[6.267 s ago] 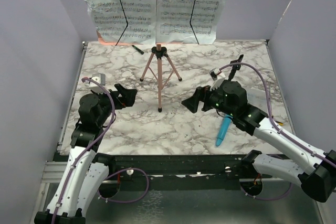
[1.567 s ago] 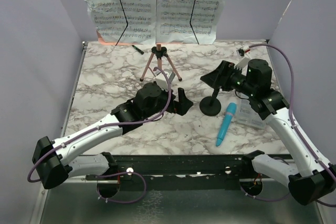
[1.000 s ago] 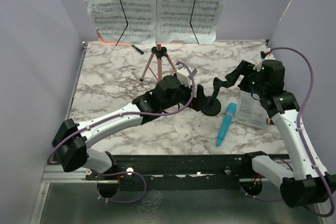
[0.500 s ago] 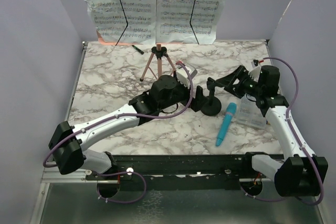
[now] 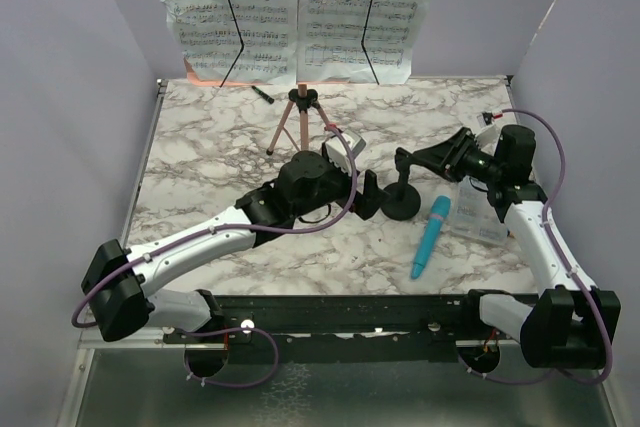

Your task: Set up the instrument practice props

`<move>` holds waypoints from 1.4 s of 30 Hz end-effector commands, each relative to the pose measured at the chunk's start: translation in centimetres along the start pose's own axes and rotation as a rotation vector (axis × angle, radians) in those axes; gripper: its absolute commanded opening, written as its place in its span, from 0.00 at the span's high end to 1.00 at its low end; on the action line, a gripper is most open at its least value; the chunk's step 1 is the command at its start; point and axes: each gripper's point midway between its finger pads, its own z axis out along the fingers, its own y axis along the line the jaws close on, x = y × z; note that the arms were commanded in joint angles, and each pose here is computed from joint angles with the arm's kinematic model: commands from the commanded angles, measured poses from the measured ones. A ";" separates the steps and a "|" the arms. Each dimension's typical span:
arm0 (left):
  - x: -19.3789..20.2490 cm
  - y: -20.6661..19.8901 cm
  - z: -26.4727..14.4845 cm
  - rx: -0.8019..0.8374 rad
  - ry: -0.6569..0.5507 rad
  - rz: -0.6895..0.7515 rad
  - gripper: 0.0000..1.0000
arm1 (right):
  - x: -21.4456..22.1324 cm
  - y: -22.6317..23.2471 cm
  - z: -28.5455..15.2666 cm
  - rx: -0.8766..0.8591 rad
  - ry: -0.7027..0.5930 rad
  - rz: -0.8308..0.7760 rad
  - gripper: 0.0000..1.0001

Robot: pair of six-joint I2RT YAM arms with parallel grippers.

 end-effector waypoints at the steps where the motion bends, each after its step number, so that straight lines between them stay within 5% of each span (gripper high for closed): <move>1: -0.8 -0.2 -0.8 -0.006 -0.038 -0.004 0.01 | 1.3 1.5 -0.7 -0.071 0.049 0.023 0.81; 12: -3.1 1.1 -3.1 -0.089 -0.132 0.012 0.01 | 1.8 5.6 -1.3 -0.197 0.090 0.029 0.90; 29: -4.8 1.4 -6.7 -0.108 -0.267 -0.037 0.01 | 12.2 11.7 3.7 -0.313 0.289 0.042 0.90; 37: -4.2 1.3 -6.6 -0.098 -0.267 -0.062 0.01 | 16.8 10.0 5.5 -0.253 0.390 0.013 0.84; 42: -4.6 1.3 -6.9 -0.097 -0.280 -0.063 0.01 | 17.3 9.4 5.5 -0.241 0.401 -0.023 0.72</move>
